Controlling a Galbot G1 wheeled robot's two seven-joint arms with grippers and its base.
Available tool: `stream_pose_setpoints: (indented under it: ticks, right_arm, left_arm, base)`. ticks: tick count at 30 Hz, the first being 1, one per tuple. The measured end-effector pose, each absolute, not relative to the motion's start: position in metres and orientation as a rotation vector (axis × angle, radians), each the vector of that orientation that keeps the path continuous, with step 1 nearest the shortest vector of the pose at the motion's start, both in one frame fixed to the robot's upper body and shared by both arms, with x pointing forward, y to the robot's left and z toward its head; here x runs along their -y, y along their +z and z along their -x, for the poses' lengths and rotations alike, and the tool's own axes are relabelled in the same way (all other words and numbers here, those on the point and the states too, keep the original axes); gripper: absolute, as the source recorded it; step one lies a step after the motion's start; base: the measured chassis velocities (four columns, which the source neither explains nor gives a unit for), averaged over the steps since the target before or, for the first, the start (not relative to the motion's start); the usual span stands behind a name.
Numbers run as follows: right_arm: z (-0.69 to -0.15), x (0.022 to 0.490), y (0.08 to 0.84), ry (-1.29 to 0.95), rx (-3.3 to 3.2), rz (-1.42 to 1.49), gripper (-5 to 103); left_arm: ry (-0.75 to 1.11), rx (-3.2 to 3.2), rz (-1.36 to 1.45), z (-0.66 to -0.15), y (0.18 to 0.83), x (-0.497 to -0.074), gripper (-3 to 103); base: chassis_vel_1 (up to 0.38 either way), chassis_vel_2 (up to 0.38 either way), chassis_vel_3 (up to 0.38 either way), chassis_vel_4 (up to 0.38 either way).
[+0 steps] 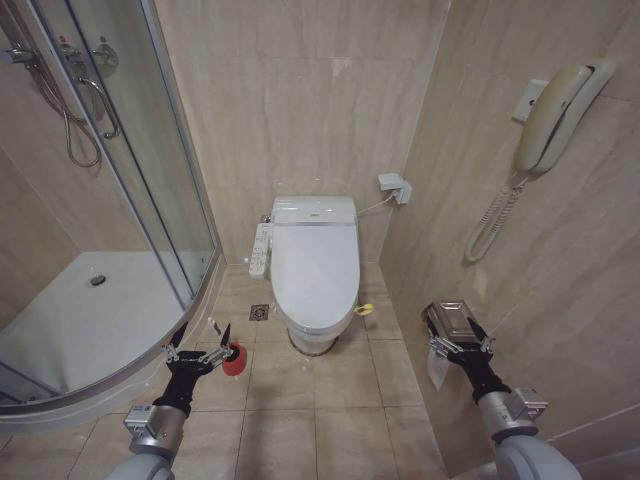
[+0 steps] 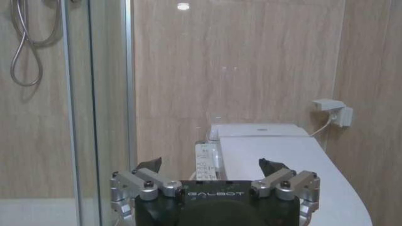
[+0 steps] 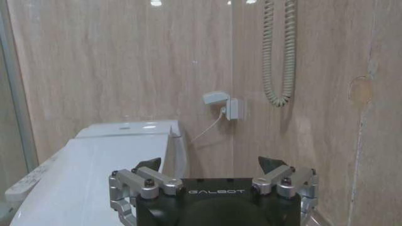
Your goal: Open the toilet lid, clean the toilet bowl with a toilet brush, close the toilet lid, and flush.
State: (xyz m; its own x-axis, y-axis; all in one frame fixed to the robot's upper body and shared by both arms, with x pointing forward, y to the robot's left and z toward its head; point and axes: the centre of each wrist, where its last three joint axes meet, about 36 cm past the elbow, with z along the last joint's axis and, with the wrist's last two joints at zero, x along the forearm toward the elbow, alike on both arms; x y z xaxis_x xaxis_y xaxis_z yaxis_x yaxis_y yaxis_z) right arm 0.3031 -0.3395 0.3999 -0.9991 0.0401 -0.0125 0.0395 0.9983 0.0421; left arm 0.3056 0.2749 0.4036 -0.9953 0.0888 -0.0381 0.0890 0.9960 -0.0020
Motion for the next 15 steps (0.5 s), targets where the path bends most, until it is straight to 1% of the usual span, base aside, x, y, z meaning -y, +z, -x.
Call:
stream_pose_setpoints:
  ticks: [15]
  right_arm:
    - [-0.3031, 0.3395, 0.3999, 0.065, -3.127, -0.062, 100]
  left_arm:
    - [-0.006, -3.101, -0.138, -0.3056, 0.4036, -0.2749, 100]
  base:
    - [0.000, 0.000, 0.000, 0.000]
